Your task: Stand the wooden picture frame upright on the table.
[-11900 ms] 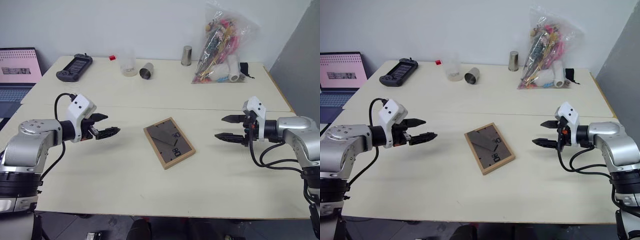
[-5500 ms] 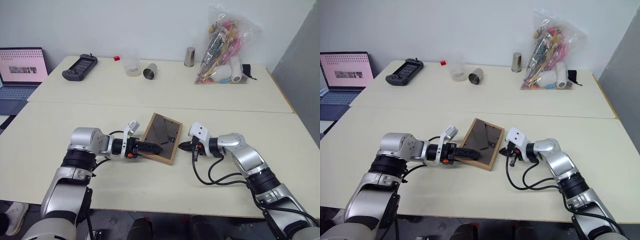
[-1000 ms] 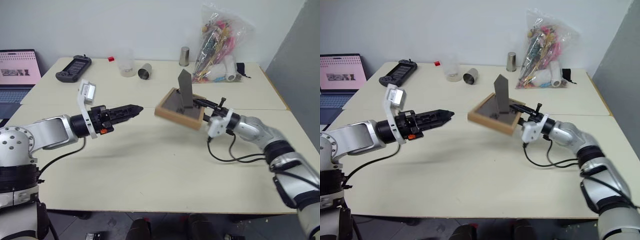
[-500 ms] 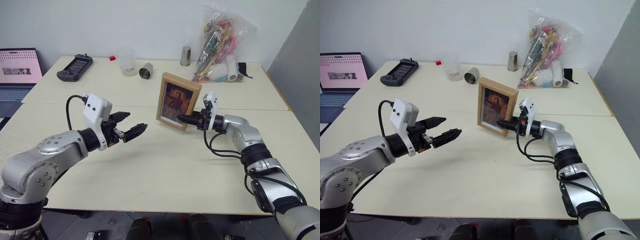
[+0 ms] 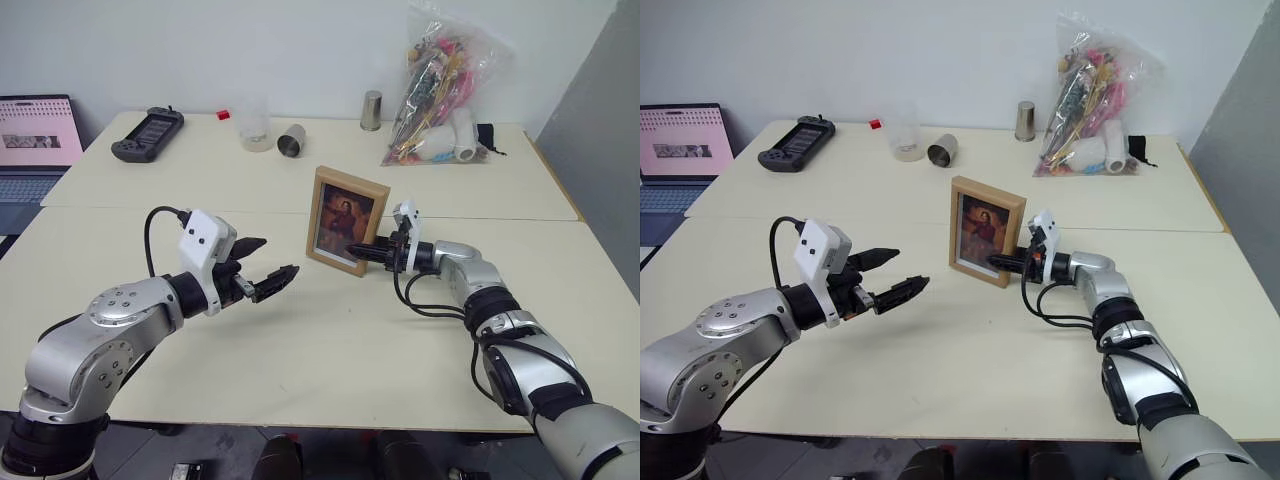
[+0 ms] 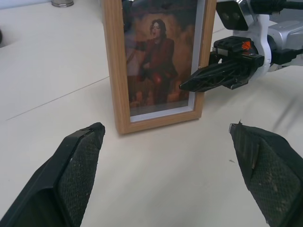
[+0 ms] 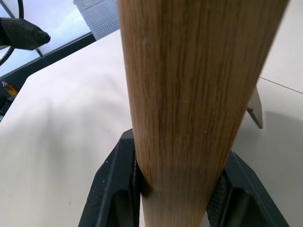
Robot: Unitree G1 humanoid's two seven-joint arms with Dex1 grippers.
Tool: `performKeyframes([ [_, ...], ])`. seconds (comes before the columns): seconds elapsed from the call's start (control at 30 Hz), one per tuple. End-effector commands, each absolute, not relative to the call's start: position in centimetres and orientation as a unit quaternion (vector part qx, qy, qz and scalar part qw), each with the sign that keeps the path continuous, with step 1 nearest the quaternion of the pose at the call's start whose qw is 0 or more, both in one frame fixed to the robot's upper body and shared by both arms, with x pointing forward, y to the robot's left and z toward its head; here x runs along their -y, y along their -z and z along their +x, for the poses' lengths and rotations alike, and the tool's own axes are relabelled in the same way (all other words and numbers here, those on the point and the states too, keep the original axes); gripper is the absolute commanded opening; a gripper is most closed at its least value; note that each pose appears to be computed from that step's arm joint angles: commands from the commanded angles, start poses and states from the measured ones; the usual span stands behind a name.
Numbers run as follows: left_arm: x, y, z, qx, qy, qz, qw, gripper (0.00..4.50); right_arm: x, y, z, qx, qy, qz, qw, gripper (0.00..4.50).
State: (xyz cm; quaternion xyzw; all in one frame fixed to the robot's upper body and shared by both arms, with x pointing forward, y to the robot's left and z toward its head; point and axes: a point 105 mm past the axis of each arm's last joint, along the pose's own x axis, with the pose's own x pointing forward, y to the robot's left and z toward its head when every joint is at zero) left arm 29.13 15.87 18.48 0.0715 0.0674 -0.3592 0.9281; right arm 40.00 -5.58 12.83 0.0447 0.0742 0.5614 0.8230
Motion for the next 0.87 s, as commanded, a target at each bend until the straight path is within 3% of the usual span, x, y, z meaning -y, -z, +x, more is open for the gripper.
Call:
performKeyframes([
  [0.03,-15.7,-19.5,29.5,-0.044,0.360,0.085,0.928,4.50,5.9,-12.7,40.3,-0.086,-0.548,0.062,0.830,2.14],
  [0.27,-15.8,-19.5,30.3,-0.042,0.363,0.093,0.926,4.50,8.3,-12.5,40.2,-0.085,-0.532,0.040,0.841,3.87],
  [0.37,-16.2,-19.3,30.8,-0.043,0.359,0.092,0.928,4.50,11.6,-11.7,39.0,-0.092,-0.526,0.002,0.845,4.44],
  [0.43,-16.8,-19.2,31.2,-0.045,0.351,0.088,0.931,4.50,13.9,-11.4,37.5,-0.097,-0.521,-0.040,0.847,4.44],
  [0.57,-18.2,-19.3,32.0,-0.048,0.335,0.091,0.937,4.50,16.0,-14.1,35.3,-0.062,-0.490,-0.066,0.867,4.44],
  [0.67,-20.0,-19.7,33.0,-0.050,0.318,0.093,0.942,4.50,15.1,-17.5,33.2,-0.027,-0.471,-0.076,0.879,4.44],
  [0.87,-20.8,-20.4,33.6,-0.047,0.321,0.094,0.941,4.50,11.8,-19.3,30.6,-0.002,-0.463,-0.066,0.884,4.44],
])
